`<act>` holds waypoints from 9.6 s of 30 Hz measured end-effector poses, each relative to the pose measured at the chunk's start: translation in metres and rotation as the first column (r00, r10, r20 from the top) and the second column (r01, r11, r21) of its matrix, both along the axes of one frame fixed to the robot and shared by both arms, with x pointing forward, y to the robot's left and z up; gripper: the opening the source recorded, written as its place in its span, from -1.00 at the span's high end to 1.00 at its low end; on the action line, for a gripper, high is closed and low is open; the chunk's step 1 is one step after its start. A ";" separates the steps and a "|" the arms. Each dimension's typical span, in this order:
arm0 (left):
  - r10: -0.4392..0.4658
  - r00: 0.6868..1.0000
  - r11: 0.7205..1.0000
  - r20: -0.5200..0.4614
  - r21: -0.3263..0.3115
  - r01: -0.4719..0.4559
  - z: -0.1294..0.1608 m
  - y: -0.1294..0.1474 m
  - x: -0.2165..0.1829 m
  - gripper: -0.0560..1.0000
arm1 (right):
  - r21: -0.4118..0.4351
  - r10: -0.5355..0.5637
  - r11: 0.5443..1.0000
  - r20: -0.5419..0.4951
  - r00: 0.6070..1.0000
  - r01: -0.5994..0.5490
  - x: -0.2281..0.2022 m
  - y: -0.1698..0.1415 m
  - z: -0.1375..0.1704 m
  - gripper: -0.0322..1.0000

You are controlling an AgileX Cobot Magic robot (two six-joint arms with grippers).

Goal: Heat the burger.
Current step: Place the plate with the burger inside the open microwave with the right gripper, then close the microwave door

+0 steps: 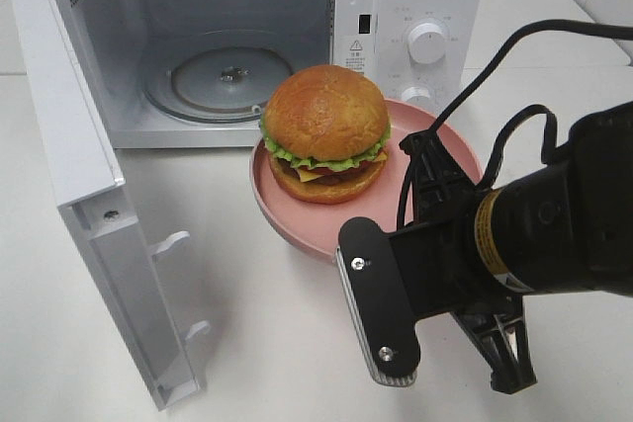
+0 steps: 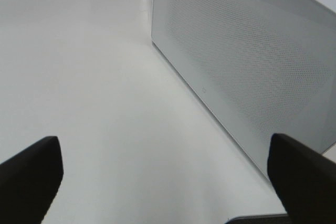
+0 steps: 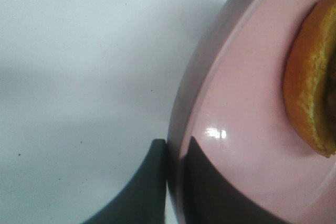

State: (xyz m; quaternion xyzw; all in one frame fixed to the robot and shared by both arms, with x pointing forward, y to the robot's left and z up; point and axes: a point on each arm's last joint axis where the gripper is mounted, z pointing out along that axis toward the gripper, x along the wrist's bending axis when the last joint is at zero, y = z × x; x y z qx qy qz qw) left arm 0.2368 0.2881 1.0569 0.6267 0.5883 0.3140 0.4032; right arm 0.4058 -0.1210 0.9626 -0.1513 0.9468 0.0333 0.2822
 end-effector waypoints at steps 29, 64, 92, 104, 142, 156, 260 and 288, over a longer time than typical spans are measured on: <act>0.000 1.000 1.000 0.000 0.000 0.000 0.000 0.000 0.000 -0.96 | 0.071 0.247 0.968 -0.092 0.965 -0.241 0.028 -0.024 -0.002 0.85; 0.000 1.000 1.000 0.000 0.000 0.000 0.000 0.000 0.000 -0.96 | 0.068 0.261 0.963 -0.011 0.965 -0.259 0.061 0.012 -0.005 0.85; 0.000 1.000 1.000 0.000 0.000 0.000 0.000 0.000 0.000 -0.96 | 0.074 0.220 0.973 -0.033 0.975 -0.217 0.109 0.051 -0.011 0.85; 0.000 1.000 1.000 0.000 0.000 0.000 0.000 0.000 0.000 -0.96 | 0.083 0.176 0.981 -0.031 0.984 -0.173 0.136 0.071 -0.012 0.85; 0.000 1.000 1.000 -0.002 0.000 0.000 -0.001 0.000 0.000 -0.96 | 0.043 0.073 0.997 -0.033 0.997 -0.071 0.204 0.119 -0.021 0.85; 0.000 1.000 1.000 -0.002 0.000 0.000 -0.001 0.000 0.000 -0.96 | 0.056 0.056 0.997 0.005 0.998 -0.056 0.227 0.136 -0.029 0.85; 0.000 1.000 1.000 -0.002 0.000 0.000 -0.001 0.000 0.000 -0.96 | 0.351 -0.140 0.927 -0.006 0.990 0.134 0.091 0.024 0.041 -0.54; 0.001 1.000 1.000 -0.004 0.001 -0.001 -0.001 0.000 0.000 -0.96 | 0.477 -0.607 0.554 -0.330 0.723 0.683 0.005 -0.057 0.095 -0.54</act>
